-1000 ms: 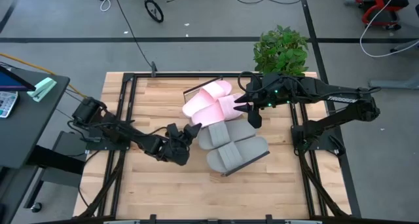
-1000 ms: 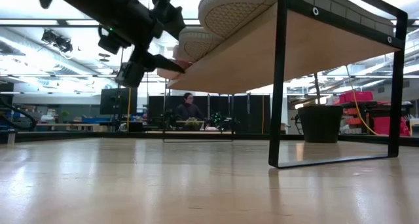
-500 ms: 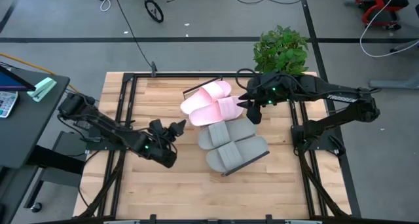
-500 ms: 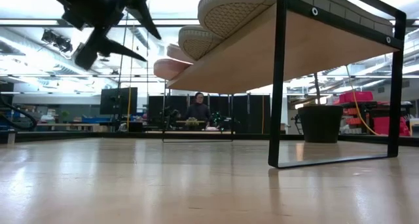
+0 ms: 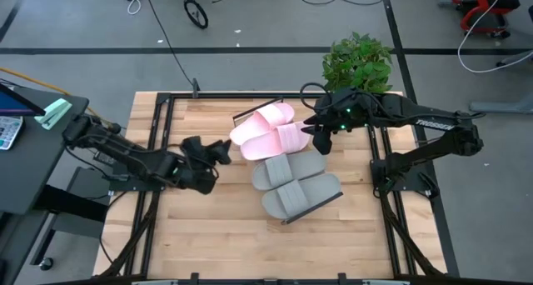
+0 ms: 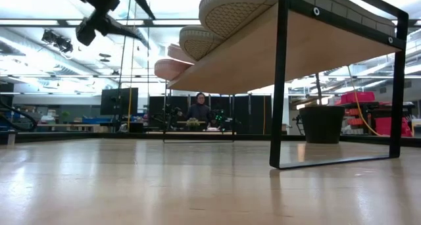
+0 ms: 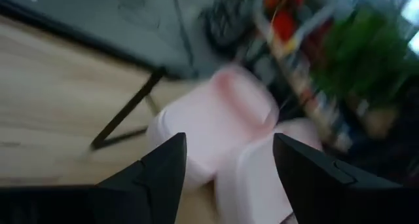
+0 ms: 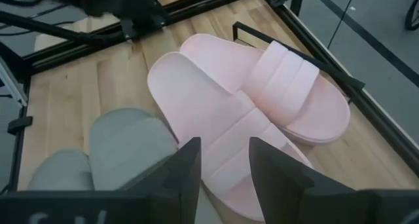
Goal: Pick and place slides into the shelf
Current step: Adjust the pink slippers
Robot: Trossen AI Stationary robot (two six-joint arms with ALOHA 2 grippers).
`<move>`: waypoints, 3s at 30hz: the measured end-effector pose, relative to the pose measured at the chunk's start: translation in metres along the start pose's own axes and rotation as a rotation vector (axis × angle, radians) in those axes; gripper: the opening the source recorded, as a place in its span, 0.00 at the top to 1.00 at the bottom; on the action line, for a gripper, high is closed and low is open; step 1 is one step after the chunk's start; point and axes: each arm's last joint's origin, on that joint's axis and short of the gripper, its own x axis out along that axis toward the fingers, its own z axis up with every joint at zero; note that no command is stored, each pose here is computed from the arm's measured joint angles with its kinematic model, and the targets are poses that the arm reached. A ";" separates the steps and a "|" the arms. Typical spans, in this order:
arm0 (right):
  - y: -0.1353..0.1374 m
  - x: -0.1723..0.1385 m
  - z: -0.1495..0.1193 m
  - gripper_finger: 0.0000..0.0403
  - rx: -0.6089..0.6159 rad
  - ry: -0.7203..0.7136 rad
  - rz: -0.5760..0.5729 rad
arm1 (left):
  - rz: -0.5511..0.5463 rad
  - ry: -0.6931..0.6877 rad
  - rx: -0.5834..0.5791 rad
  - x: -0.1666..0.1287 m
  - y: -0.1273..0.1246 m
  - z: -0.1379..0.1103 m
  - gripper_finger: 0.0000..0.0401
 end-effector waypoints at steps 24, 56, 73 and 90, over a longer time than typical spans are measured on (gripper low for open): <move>0.000 0.000 0.001 0.67 0.027 -0.009 0.006 | 0.094 0.145 -0.557 0.036 0.045 -0.021 0.40; 0.001 0.000 0.004 0.67 0.053 -0.046 0.001 | 0.063 0.081 -0.577 0.063 0.047 -0.007 0.70; 0.001 0.000 0.004 0.67 0.061 -0.043 0.005 | 0.078 0.017 -0.545 0.072 0.049 0.000 0.75; 0.001 0.000 0.002 0.67 0.053 -0.024 0.002 | 0.067 -0.005 -0.462 0.063 0.049 -0.005 0.53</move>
